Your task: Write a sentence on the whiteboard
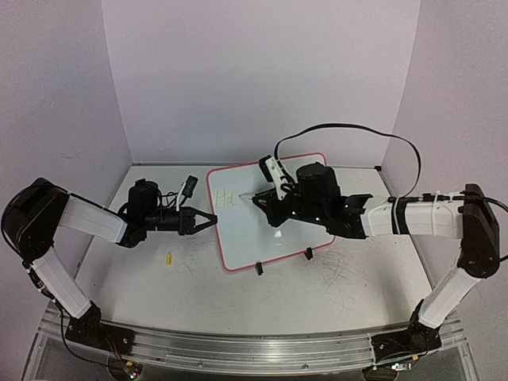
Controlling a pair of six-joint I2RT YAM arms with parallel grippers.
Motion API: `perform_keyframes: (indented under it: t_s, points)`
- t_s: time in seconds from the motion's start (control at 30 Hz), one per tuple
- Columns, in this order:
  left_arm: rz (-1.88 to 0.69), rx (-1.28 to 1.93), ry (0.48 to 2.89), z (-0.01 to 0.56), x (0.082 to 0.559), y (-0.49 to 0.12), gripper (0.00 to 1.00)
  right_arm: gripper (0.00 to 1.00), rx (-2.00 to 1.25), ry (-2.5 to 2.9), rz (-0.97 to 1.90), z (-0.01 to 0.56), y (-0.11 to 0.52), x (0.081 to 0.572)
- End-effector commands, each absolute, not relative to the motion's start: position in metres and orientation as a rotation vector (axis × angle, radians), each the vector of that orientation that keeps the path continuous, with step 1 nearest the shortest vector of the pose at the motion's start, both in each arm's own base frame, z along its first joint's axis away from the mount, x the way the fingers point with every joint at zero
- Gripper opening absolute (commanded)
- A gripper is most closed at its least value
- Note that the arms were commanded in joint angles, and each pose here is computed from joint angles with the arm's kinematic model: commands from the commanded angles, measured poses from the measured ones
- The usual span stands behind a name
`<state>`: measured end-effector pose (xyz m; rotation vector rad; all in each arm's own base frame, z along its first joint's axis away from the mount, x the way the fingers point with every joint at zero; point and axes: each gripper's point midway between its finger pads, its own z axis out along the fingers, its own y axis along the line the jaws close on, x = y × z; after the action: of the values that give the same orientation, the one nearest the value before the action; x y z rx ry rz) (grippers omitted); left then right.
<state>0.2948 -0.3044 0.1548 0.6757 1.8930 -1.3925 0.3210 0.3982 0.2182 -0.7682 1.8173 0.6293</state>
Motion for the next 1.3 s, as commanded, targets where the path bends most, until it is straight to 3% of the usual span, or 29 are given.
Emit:
perform_keyframes:
  t_s: [0.0, 0.2, 0.4, 0.57, 0.73, 0.9, 1.27]
  points:
    - [-1.401, 0.709, 1.830, 0.176, 0.296, -0.309, 0.00, 0.00, -0.746, 1.738, 0.628, 0.248, 0.393, 0.319]
    - [-1.402, 0.703, 1.826, 0.179, 0.297, -0.309, 0.01, 0.00, -0.746, 1.736, 0.630, 0.249, 0.394, 0.320]
    - [-1.409, 0.698, 1.832, 0.179, 0.298, -0.311, 0.17, 0.00, -0.750, 1.738, 0.627, 0.247, 0.393, 0.319]
    - [-1.413, 0.712, 1.822, 0.181, 0.297, -0.315, 0.23, 0.00, -0.751, 1.738, 0.632, 0.248, 0.393, 0.319]
    - [-1.410, 0.707, 1.838, 0.175, 0.298, -0.315, 0.16, 0.00, -0.747, 1.734, 0.626, 0.250, 0.391, 0.318]
    - [-1.377, 0.702, 1.839, 0.171, 0.301, -0.314, 0.03, 0.00, -0.744, 1.723, 0.620, 0.255, 0.388, 0.317]
    - [-1.358, 0.699, 1.866, 0.162, 0.298, -0.311, 0.00, 0.00, -0.825, 1.723, 0.603, 0.245, 0.396, 0.314]
